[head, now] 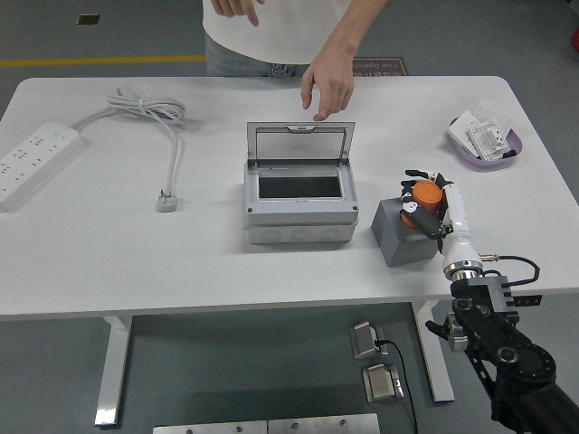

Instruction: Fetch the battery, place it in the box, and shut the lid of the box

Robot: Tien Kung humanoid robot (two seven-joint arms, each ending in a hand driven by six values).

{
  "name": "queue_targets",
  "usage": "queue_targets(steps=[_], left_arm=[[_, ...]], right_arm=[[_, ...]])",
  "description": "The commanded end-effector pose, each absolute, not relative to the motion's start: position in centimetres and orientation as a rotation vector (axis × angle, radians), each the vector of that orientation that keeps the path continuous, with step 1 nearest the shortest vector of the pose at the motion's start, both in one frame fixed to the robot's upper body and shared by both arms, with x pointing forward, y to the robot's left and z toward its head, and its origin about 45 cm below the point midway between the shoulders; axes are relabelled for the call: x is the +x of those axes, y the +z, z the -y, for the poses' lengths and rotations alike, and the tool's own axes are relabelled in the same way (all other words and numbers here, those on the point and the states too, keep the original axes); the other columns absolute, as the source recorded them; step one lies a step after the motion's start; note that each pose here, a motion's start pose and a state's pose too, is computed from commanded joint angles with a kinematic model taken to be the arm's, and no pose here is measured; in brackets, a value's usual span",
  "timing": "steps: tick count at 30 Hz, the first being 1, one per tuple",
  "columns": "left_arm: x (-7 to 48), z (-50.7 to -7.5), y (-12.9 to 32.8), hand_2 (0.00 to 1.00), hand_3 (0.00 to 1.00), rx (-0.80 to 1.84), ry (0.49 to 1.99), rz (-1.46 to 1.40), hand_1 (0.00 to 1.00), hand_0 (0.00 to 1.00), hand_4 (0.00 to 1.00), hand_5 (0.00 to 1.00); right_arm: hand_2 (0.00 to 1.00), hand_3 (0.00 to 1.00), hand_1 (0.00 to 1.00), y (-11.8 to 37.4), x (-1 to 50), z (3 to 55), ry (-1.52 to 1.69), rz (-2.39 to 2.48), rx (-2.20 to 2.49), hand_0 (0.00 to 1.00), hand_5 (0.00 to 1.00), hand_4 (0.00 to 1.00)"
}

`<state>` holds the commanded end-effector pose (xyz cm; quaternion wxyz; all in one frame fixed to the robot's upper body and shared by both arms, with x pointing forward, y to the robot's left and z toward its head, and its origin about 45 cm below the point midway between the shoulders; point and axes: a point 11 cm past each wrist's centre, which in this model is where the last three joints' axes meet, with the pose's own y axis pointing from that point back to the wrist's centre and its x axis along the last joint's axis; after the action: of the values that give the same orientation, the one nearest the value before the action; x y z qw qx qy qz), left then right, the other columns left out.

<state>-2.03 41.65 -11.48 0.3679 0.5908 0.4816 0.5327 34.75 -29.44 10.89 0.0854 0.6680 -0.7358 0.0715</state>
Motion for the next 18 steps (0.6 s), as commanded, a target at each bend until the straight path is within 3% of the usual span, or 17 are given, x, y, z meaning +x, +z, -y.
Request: queue_targets(steps=[8,9,14,15,18], left_arm=[[-2.0,-41.7,-11.5,0.643,0.636,1.519,1.378,-1.233,0.646,0.605,0.779,0.089],[-2.0,-41.7,-11.5,0.643,0.638,1.52,1.379,-1.233,0.646,0.606,0.78,0.088],[-2.0,-41.8,-11.4,0.643,0.638,1.521,1.379,-1.232,0.646,0.606,0.78,0.088],[-2.0,-41.8,-11.4,0.643,0.64,1.521,1.379,-1.232,0.646,0.606,0.781,0.089],[-2.0,-41.7,-11.4,0.643,0.64,1.522,1.377,-1.232,0.646,0.606,0.781,0.089]], right_arm=[[0.549,0.419,0.57,11.6,35.2,29.7,0.237,2.212,1.996,0.56,0.002,0.167],[0.365,0.393,0.486,11.8,35.3,29.7,0.243,2.216,1.998,0.432,0.002,0.135],[0.365,0.393,0.486,12.7,35.8,29.7,0.266,2.233,2.007,0.432,0.002,0.135],[0.332,0.365,0.381,12.8,35.9,29.7,0.268,2.236,2.01,0.355,0.002,0.114],[0.332,0.365,0.381,13.0,36.1,29.7,0.266,2.242,2.015,0.355,0.002,0.114]])
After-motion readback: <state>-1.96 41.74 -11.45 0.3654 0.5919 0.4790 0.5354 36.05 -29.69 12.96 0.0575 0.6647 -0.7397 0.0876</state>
